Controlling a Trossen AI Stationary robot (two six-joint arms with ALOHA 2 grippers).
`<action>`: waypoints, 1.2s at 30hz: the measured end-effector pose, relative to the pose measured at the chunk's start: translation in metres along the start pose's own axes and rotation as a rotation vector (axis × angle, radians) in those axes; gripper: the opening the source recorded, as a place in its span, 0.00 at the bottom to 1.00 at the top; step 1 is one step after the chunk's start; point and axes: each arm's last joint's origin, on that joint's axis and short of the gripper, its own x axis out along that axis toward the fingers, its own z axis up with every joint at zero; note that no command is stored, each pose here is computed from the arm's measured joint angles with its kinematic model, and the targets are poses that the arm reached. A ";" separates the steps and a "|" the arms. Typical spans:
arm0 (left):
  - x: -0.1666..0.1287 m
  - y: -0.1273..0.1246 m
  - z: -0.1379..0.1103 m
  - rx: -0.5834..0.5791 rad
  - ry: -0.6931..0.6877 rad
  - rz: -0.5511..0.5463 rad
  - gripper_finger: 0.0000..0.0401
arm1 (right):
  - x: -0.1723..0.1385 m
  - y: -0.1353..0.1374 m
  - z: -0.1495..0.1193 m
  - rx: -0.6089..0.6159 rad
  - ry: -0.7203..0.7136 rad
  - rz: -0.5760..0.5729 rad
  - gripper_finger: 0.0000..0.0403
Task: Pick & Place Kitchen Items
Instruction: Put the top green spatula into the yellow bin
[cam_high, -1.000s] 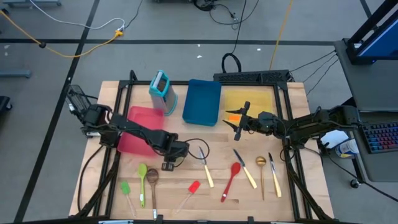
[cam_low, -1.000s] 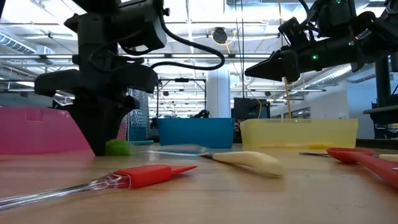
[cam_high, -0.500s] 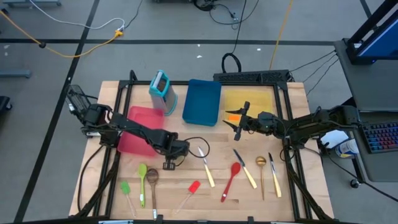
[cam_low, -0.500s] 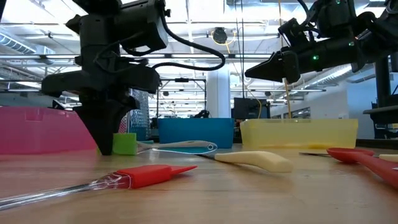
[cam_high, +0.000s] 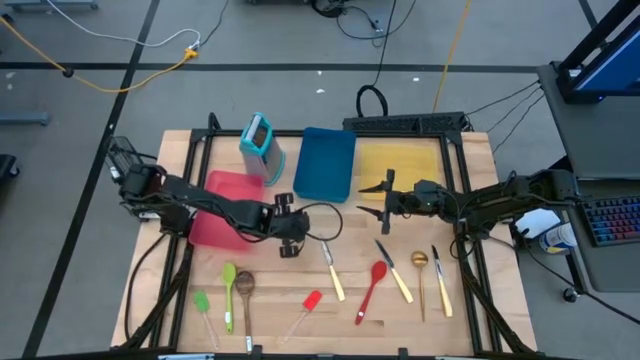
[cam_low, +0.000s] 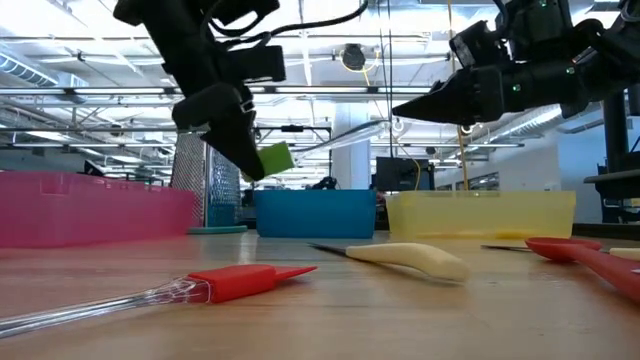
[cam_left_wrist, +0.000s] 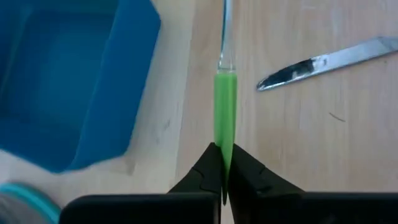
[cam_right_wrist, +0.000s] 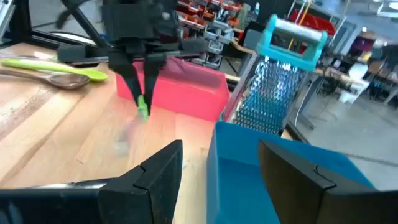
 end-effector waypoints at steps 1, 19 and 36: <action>0.001 0.000 0.001 0.013 -0.011 0.008 0.01 | 0.000 0.000 0.000 0.010 0.005 0.001 0.50; 0.002 0.016 0.024 0.065 -0.214 0.125 0.01 | -0.001 0.008 -0.005 0.030 0.018 0.198 0.49; 0.002 0.028 0.042 0.003 -0.388 0.081 0.02 | -0.001 0.014 0.004 0.021 -0.049 0.164 0.43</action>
